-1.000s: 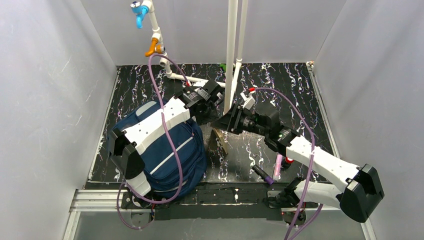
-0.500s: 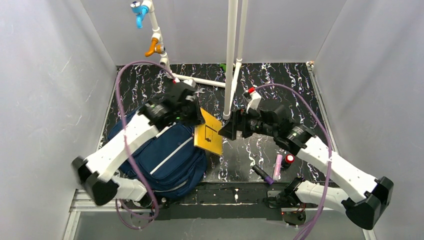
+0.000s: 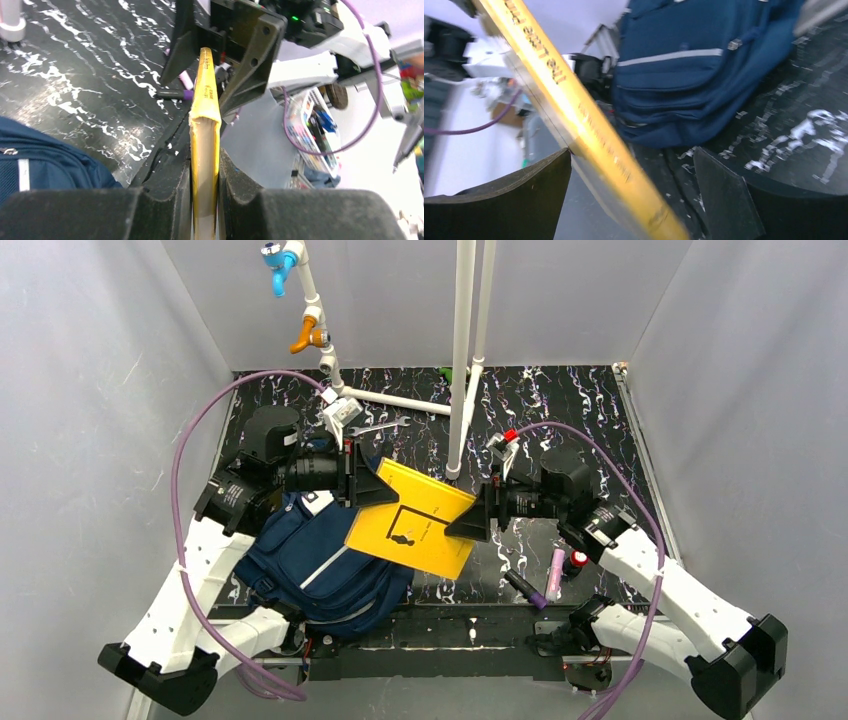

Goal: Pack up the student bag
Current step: Pick up the book from the center of the board.

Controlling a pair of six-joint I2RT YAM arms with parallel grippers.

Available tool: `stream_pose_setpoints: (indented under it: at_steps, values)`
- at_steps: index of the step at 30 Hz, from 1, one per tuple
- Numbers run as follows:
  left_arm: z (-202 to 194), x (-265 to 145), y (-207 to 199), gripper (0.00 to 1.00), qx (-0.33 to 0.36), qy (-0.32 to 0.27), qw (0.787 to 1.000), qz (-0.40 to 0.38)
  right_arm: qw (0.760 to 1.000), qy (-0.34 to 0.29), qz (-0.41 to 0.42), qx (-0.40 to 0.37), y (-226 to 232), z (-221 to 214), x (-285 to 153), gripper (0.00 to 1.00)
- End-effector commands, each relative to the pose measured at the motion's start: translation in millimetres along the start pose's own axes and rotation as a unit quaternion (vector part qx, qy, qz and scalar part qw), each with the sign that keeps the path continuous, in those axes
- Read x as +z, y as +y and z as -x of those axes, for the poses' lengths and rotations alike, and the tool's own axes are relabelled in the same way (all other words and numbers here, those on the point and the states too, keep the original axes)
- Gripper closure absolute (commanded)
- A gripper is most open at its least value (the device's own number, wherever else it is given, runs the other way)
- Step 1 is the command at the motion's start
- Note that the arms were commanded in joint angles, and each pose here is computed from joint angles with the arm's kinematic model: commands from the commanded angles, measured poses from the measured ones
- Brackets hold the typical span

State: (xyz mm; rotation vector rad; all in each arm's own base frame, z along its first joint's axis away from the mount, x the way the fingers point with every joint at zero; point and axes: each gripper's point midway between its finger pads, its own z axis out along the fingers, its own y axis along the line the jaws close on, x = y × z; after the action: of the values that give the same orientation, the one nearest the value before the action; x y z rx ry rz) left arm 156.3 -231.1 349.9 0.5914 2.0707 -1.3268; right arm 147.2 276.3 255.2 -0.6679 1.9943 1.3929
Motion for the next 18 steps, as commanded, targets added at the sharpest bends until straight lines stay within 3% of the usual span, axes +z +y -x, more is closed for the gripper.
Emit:
stream_pose_setpoints:
  at_steps: [1, 7, 9, 14, 18]
  values:
    - [1, -23, -58, 1.0, 0.081, -0.005, 0.988, -0.131, 0.986, -0.011, 0.163, -0.03, 60, 13, -10, 0.02]
    - [4, -20, -56, 1.0, 0.086, -0.024, 0.987, -0.137, 0.963, -0.03, 0.268, -0.017, 94, 17, -26, 0.05]
    - [5, -19, -53, 1.0, 0.089, -0.031, 0.987, -0.131, 0.951, -0.042, 0.306, -0.004, 106, 17, -34, 0.18]
    - [9, -19, -52, 1.0, 0.09, -0.036, 0.986, -0.134, 0.938, -0.04, 0.345, 0.018, 112, 11, -41, 0.28]
    - [14, -18, -37, 1.0, 0.083, -0.049, 0.992, -0.082, 0.941, -0.038, 0.336, 0.012, 108, 8, -39, 0.56]
